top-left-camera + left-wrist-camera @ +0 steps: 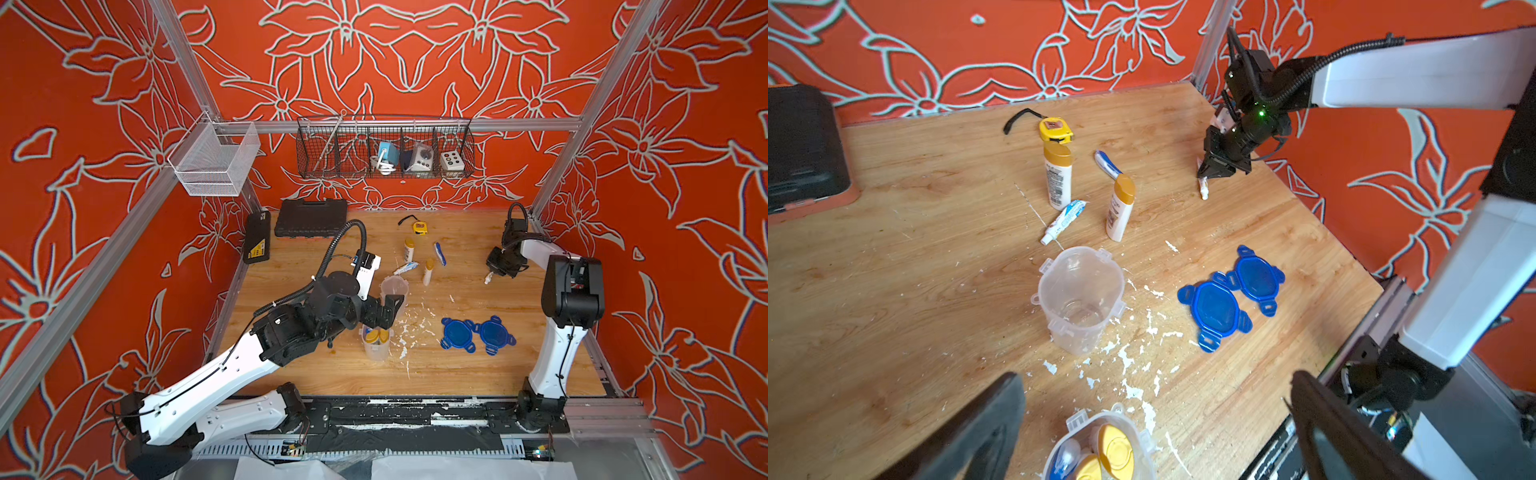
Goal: Pack away toiletry kits
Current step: Pick up the toiletry item from the center of the board.
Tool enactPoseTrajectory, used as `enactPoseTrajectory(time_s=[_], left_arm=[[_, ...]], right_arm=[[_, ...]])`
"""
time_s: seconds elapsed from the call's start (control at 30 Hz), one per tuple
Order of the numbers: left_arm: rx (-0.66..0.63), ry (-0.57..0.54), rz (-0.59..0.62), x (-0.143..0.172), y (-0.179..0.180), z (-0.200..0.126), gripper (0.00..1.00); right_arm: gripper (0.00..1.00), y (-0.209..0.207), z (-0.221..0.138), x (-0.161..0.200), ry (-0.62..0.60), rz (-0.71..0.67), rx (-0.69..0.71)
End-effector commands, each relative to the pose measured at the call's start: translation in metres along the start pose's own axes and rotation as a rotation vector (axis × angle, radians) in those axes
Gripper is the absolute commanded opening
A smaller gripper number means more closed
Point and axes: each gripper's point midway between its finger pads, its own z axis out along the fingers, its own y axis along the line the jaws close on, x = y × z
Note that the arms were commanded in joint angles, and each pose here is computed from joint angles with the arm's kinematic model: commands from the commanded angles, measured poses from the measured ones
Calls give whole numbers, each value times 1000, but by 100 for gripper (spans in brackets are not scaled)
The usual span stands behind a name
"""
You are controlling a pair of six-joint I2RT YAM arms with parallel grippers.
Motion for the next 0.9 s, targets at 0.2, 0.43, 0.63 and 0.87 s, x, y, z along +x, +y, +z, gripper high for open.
enactPoseTrajectory(time_s=[0.2,0.43,0.63,0.87], left_arm=[[189,-33,64,-4,-31,-5,98],[227,-126,123,-20,-45,-3,98],[246,-128,163,-20,-66,21,98],[208,-166,144,-15,-85,56,98]], right_arm=[[10,33,-91,69,36,86,-321],[10,58,-145,142,85,165,-500],[11,67,-192,170,83,199,-595],[11,89,-230,180,94,210,-679]])
